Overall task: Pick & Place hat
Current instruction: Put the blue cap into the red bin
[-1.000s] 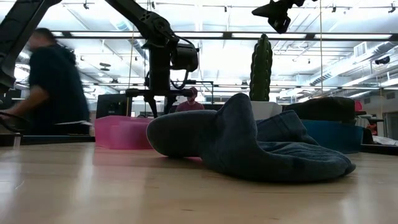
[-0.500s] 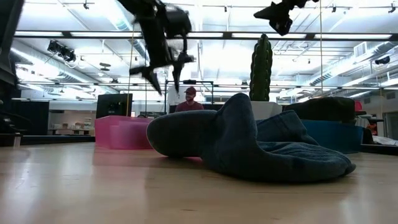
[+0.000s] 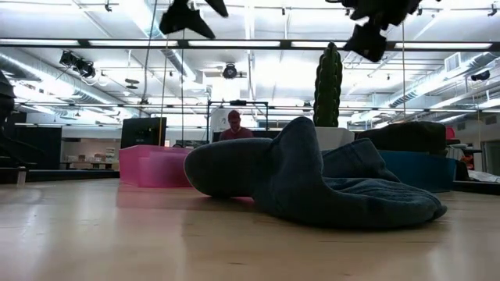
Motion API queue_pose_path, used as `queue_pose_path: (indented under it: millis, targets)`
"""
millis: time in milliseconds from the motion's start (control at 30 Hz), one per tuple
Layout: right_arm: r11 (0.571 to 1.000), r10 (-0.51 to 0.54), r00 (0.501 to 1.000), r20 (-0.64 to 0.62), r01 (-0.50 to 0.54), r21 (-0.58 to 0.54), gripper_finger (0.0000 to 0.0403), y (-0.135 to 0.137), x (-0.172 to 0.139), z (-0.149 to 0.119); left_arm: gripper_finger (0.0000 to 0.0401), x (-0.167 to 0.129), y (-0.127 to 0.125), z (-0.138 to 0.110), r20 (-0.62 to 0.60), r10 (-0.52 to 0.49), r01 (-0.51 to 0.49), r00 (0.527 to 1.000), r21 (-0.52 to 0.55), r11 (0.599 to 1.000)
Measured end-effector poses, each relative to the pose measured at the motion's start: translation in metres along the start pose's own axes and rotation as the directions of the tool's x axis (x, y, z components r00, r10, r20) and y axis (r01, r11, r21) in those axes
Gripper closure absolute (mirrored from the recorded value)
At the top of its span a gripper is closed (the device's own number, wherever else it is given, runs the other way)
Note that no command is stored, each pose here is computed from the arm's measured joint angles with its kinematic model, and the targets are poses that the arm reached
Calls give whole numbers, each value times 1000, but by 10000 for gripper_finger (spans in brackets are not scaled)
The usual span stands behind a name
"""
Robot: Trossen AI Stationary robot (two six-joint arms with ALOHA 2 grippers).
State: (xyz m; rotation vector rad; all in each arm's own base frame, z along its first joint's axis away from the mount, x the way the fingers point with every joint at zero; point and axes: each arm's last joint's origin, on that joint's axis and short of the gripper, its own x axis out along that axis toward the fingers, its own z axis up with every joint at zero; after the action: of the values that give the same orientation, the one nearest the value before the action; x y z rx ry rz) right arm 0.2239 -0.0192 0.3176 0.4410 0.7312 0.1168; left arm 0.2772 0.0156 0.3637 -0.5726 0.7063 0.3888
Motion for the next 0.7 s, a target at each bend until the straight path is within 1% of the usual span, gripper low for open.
queue_pose_path:
  millis: [100, 200, 267, 367, 567, 633, 700]
  targets:
    - [1000, 7, 998, -62, -7, -4, 158, 1, 19, -11, 169, -3, -13, -10, 9, 2, -2, 1000, 48, 999]
    - [999, -44, 990, -132, 42, -11, 156, -1, 38, -25, 169, -5, -21, -16, 39, 29, -32, 999, 74, 997]
    - [998, -57, 984, -167, 58, 2, 149, -4, 51, -34, 170, -6, -24, -19, 65, 53, -58, 996, 66, 996]
    - [999, -40, 982, -187, 44, 15, 130, -5, 68, -43, 170, -7, -27, -22, 95, 79, -83, 992, 30, 996]
    - [1000, -12, 969, -248, 14, 9, 71, 1, 103, -62, 170, -8, -33, -27, 88, 64, -68, 994, 42, 997]
    - [999, -36, 958, -285, 35, -6, 56, 2, 115, -68, 170, -8, -33, -27, 88, 64, -68, 994, 42, 997]
    - [996, -89, 946, -311, 86, -23, 48, 1, 125, -75, 169, -8, -33, -26, 91, 67, -71, 994, 42, 997]
